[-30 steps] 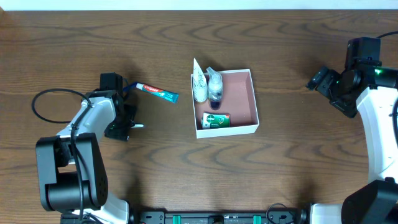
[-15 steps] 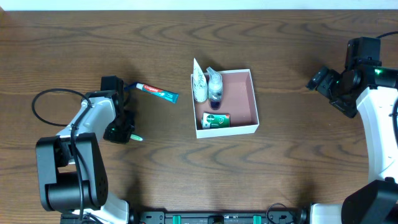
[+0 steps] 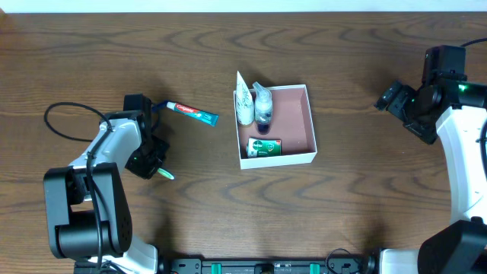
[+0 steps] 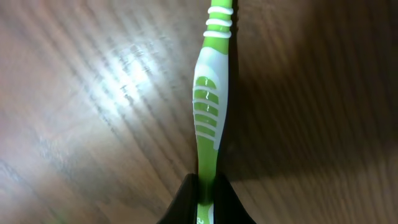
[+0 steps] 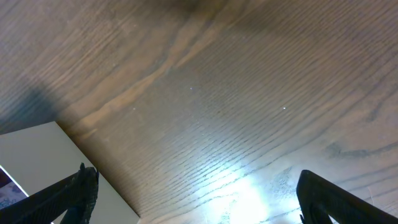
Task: Pack container
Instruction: 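Reach the left gripper to the green toothbrush and grasp its handle, then lift the toothbrush with the left gripper and raise it upright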
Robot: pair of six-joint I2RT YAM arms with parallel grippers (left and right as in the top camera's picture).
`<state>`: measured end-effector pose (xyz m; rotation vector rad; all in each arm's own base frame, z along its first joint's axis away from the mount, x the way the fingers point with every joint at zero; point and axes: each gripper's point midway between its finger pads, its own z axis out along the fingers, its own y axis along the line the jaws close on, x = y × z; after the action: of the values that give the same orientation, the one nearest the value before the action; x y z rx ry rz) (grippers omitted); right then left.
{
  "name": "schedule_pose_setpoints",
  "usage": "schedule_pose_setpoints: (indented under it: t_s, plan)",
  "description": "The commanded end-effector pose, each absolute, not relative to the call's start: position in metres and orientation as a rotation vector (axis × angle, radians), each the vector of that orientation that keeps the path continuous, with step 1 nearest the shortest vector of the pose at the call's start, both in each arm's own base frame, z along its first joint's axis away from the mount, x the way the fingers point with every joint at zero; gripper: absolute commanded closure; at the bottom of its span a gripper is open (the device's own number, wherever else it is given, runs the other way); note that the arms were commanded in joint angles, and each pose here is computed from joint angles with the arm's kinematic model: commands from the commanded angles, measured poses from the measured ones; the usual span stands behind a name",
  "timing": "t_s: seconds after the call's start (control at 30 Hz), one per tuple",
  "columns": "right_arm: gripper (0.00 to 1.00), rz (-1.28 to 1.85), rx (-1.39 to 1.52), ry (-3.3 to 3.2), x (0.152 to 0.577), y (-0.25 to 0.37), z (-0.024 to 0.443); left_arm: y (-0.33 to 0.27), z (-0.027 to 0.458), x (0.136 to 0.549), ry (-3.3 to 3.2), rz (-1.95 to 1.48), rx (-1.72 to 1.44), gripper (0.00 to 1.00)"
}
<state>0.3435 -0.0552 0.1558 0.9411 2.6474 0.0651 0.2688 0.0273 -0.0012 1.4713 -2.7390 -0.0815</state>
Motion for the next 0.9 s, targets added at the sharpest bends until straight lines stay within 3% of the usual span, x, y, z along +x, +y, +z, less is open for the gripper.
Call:
schedule_pose_setpoints:
  t_s: [0.0,0.27,0.7,0.87]
  plan:
    - [0.01,0.058,0.933,2.652,0.344,-0.058,0.155,0.030,0.000,0.273,-2.843,-0.079,1.278,0.94]
    - [0.01,0.058,0.934,2.652,0.344,-0.058,0.155,0.011,0.041,0.311,-3.097,0.157,0.920,0.94]
    - [0.01,0.058,0.934,2.652,0.344,-0.058,0.155,-0.063,0.183,0.320,-3.520,0.298,0.304,0.94]
    - [0.01,0.058,0.934,2.652,0.344,-0.058,0.155,-0.063,0.220,0.317,-3.660,0.227,0.367,0.94]
